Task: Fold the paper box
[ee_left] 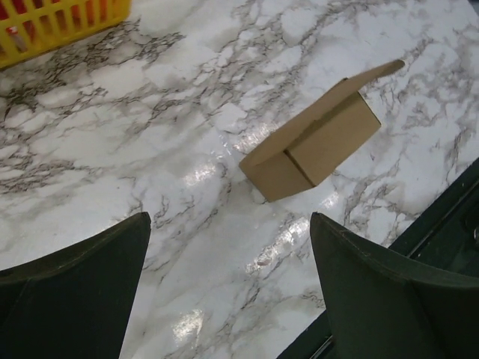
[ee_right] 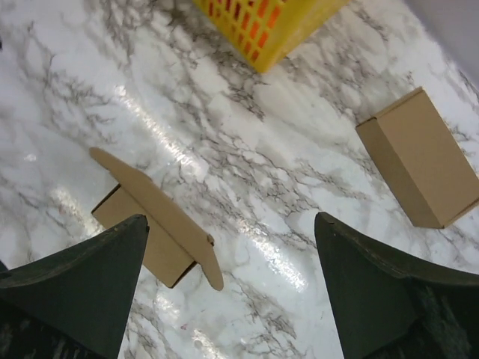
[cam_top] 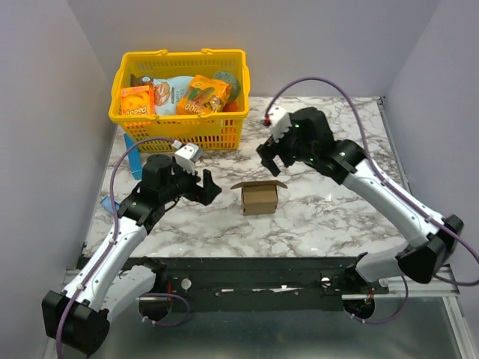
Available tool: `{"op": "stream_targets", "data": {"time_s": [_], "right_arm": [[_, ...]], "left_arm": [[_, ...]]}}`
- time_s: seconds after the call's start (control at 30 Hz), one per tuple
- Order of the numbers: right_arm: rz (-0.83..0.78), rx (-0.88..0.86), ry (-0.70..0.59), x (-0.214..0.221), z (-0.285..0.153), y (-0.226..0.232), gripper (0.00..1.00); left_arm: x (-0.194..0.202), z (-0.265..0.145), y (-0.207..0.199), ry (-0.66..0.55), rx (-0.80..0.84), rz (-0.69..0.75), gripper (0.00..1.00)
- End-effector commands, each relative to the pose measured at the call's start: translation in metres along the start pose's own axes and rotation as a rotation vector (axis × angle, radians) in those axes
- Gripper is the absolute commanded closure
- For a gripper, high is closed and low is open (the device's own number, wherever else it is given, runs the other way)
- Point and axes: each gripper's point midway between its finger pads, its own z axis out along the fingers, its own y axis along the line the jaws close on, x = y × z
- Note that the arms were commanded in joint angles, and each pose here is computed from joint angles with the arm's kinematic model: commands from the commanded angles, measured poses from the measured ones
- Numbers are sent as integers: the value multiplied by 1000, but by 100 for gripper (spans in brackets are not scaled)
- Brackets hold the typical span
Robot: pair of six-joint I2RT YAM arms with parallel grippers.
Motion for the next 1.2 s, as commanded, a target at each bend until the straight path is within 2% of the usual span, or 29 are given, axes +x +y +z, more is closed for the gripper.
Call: {"op": "stream_targets", "data": {"time_s": [0.0,0.17,0.23,0.3,0.33,0.47,0.63,0.73,0.9,1.17], "right_arm": [[204,24,-96,20,-7,-11,3],[228,69,-27,70,-7,-12,16],[224,73,-22,83,-6,-8,20],[219,71,-28,85,-7,-7,22],[217,62,-35,85,-8,-5,26],[200,48,-8,94,-2,-2,31],[191,-29,2,97,3,11,34],[182,-59,23,101,6,16,37],[163,-64,74,110,11,21,39],[138,-7,147,128,15,21,40]], "left_arm": [[-15,5,-25,-30,48,184,5],[-14,17,-33,6,29,285,6],[-9,28,-39,50,33,300,10],[2,39,-43,107,46,357,12],[0,41,-46,108,50,366,13],[1,55,-48,129,53,395,19],[6,65,-46,161,52,402,28],[12,71,-43,184,45,397,30],[21,80,-42,223,50,385,33],[20,86,-34,221,7,376,39]]}}
